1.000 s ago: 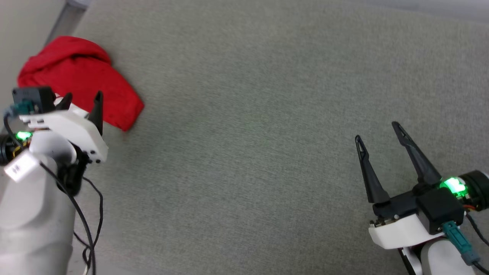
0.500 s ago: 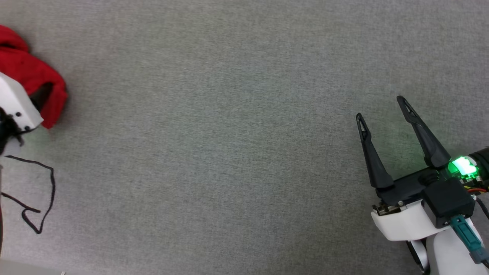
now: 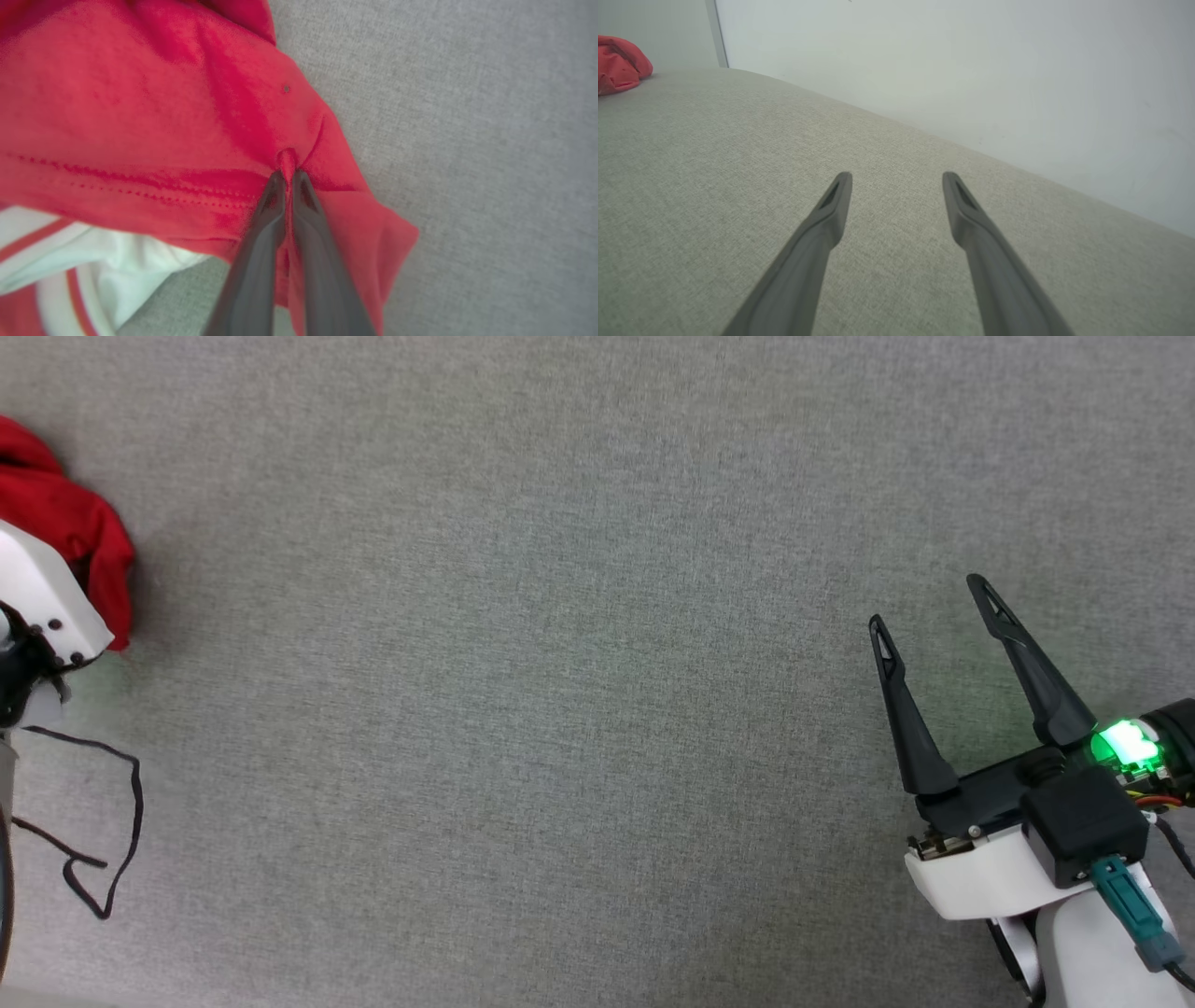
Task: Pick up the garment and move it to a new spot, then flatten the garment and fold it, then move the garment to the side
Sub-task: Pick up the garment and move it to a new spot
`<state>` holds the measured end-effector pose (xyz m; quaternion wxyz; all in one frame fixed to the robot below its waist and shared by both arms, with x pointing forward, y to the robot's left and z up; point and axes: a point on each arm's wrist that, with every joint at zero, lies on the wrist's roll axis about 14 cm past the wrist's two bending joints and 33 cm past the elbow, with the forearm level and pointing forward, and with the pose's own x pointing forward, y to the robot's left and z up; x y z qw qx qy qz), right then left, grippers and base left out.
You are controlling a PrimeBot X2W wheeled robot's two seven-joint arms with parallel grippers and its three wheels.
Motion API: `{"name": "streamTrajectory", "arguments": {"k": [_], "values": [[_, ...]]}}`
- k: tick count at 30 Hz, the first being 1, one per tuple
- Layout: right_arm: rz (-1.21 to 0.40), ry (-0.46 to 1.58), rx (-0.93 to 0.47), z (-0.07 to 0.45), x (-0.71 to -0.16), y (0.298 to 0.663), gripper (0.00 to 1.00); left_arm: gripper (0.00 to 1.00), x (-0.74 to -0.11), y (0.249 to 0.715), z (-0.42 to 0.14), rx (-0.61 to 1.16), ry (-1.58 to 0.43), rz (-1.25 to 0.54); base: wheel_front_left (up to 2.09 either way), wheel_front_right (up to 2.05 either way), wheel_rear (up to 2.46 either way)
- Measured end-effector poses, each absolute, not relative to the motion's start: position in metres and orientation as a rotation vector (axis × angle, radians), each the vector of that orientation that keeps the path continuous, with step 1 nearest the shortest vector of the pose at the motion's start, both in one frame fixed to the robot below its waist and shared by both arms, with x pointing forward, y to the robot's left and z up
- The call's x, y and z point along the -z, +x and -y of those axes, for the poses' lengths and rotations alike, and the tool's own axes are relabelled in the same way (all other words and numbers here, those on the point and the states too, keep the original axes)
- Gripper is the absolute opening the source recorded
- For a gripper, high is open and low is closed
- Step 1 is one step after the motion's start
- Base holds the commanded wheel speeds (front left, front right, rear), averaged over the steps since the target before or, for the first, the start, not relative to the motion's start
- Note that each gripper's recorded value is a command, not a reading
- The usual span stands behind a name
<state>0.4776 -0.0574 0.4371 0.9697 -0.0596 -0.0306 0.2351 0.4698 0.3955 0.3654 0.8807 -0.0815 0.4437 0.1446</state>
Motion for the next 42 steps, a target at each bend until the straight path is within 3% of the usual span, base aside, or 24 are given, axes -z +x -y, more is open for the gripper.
{"name": "streamTrajectory", "arguments": {"k": [6, 14, 23, 27, 31, 39, 40, 42], "values": [[0.104, -0.114, -0.465, 0.055, -0.463, 0.470, 1.00, 0.00, -0.425, 0.483, -0.411, -0.285, -0.015, -0.691, 0.00, 0.00, 0.00], [0.167, -0.104, -0.425, 0.062, -0.505, 0.448, 1.00, 0.00, -0.546, 0.512, -0.385, -0.178, 0.112, -0.299, 0.00, 0.00, 0.00], [0.233, -0.098, -0.327, 0.093, -0.543, 0.423, 1.00, 0.00, -0.694, 0.532, -0.293, 0.021, 0.244, 0.117, 0.00, 0.00, 0.00], [0.231, -0.089, -0.259, 0.117, -0.547, 0.410, 1.00, 0.00, -0.730, 0.536, -0.230, 0.147, 0.243, 0.251, 0.00, 0.00, 0.00], [0.239, -0.095, -0.103, 0.171, -0.555, 0.401, 1.00, 0.00, -0.771, 0.536, -0.174, 0.248, 0.212, 0.392, 0.00, 0.00, 0.00], [0.236, -0.111, 0.137, 0.252, -0.561, 0.375, 1.00, 0.00, -0.780, 0.531, -0.055, 0.506, 0.128, 0.503, 0.00, 0.00, 0.00], [0.218, -0.109, 0.185, 0.268, -0.556, 0.368, 1.00, 0.00, -0.730, 0.527, -0.013, 0.621, 0.100, 0.406, 0.00, 0.00, 0.00], [0.205, -0.104, 0.199, 0.273, -0.552, 0.366, 1.00, 0.00, -0.686, 0.522, 0.006, 0.679, 0.068, 0.309, 0.00, 0.00, 0.00]]}}
